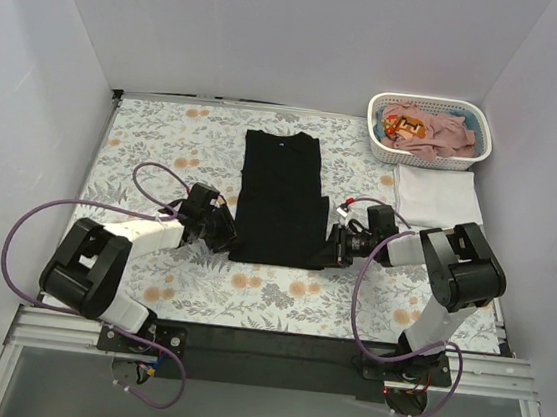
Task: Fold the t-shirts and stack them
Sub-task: Fold the tshirt
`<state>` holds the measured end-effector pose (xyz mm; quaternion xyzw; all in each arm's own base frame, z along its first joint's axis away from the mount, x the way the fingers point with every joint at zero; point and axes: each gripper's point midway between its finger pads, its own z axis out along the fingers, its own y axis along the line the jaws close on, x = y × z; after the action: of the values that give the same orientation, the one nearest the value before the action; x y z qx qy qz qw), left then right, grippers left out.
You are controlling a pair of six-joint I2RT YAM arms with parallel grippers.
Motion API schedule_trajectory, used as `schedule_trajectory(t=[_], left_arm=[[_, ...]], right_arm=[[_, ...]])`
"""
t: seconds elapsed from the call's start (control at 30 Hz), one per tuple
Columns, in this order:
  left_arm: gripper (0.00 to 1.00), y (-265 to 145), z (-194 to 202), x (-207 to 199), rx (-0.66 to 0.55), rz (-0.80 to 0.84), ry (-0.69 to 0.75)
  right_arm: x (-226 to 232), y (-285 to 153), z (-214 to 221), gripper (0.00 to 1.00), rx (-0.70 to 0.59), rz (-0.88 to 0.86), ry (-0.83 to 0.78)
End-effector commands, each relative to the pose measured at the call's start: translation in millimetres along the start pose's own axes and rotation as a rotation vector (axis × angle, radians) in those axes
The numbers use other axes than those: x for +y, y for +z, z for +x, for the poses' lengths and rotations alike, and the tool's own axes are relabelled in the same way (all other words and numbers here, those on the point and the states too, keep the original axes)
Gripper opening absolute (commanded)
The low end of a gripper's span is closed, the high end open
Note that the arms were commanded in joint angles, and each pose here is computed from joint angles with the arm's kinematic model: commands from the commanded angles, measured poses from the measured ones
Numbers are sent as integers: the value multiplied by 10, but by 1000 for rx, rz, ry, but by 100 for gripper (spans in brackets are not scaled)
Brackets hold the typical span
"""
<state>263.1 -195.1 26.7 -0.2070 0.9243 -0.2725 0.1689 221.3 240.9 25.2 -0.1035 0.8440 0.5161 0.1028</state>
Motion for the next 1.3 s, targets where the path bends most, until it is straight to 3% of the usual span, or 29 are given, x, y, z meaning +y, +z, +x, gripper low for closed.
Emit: schedule_trajectory(t=[0.0,0.17,0.37,0.53,0.73,0.87,1.03,1.27], left_arm=[[34,8,95,221,-10,-60,-50],[33,-127,134,272,-33,-63,-66],[36,-332,-302,-321,-154,72,-4],[36,-128,-736,-718,-185,108,26],[36,335,-1025,-729,-152,68,32],[36,627,-1131,-436,-119,-2,-19],[36,634,-1136,-217,-112,-36,-56],[43,157,-1127,-461,-149,31,2]], right_arm=[[-142,-75,46,31,-27,8,0],[26,-227,-26,30,-76,-21,-30],[473,-316,-651,31,-164,-86,-115],[521,-241,-1190,31,-209,-85,-130],[232,-16,-1711,31,-244,-45,-98],[-197,96,-1808,30,-251,0,-29],[-525,59,-1752,30,-249,19,31],[-112,-189,-1649,31,-269,-8,-46]])
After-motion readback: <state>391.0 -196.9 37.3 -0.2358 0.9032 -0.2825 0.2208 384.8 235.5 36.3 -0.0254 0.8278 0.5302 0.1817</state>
